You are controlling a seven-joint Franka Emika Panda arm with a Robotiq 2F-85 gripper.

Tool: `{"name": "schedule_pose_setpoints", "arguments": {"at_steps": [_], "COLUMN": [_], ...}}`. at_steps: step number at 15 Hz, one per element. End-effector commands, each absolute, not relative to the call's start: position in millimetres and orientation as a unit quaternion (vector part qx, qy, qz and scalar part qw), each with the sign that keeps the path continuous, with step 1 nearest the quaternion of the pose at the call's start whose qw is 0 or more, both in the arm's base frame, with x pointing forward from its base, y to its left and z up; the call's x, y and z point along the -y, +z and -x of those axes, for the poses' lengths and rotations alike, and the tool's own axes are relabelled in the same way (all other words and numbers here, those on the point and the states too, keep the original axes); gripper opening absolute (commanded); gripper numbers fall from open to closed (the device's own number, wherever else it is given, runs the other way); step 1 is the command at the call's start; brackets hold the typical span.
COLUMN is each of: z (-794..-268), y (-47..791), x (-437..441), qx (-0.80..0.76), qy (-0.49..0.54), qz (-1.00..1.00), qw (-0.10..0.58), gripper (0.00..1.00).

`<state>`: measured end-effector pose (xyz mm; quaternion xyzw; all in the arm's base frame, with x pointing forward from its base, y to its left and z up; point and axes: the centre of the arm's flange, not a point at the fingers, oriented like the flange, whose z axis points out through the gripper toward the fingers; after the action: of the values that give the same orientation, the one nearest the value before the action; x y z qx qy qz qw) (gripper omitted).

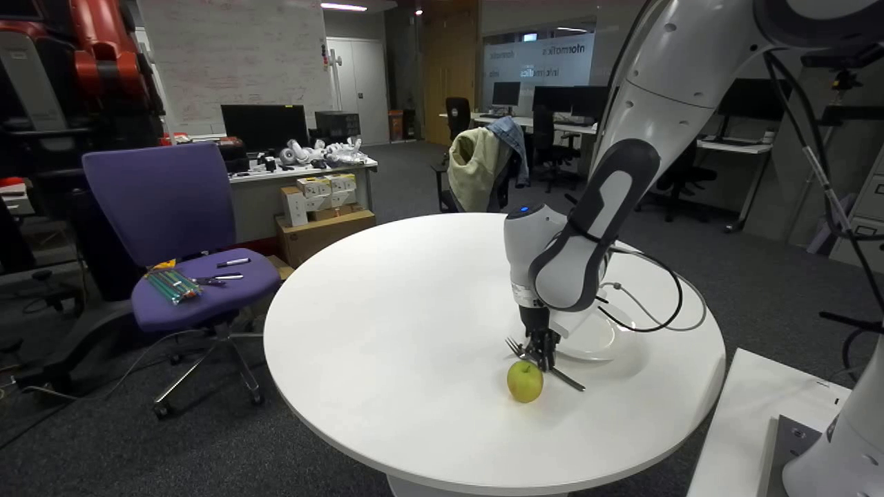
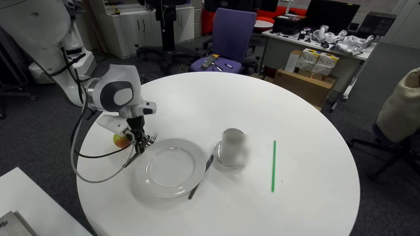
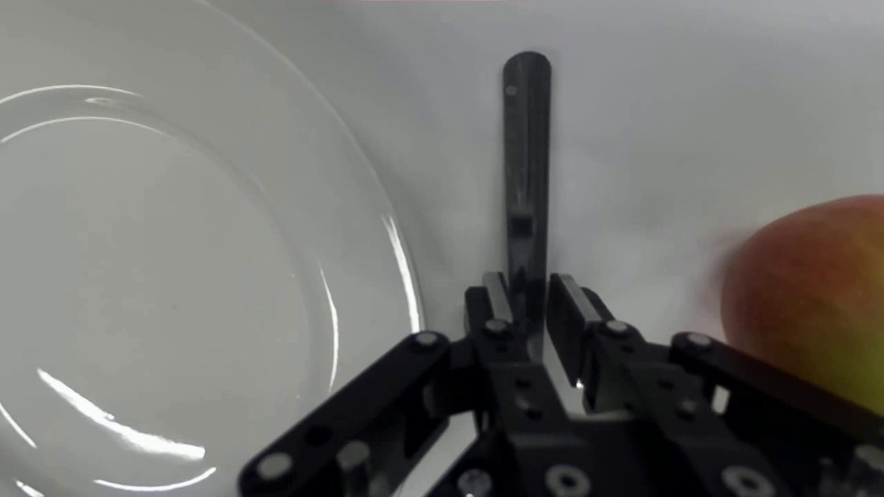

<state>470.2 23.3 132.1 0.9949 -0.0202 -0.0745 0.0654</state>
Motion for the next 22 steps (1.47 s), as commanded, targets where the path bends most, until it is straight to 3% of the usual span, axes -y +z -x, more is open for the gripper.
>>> {"name": "schedule_pose_setpoints", "arguments": {"at_steps": [1, 7, 8, 9, 11, 22], "z": [-472.6, -473.1, -473.4, -473.8, -475.1, -483.7], "y": [137.3, 139.9, 140.6, 141.5, 143.2, 146.1], "x": [-22.8, -24.6, -25.1, -25.5, -25.7, -23.7], "qx": [0.027, 0.025, 0.025, 0.024, 0.025, 0.035], "qy": [-0.061, -0.059, -0.058, -0.057, -0.055, -0.049], "qz": [-0.995, -0.995, -0.995, -0.995, -0.995, -0.995], "qw": [0.074, 0.075, 0.075, 0.075, 0.075, 0.078], "gripper": [0.18, 0.19, 0.16, 0.04, 0.02, 0.03]}}
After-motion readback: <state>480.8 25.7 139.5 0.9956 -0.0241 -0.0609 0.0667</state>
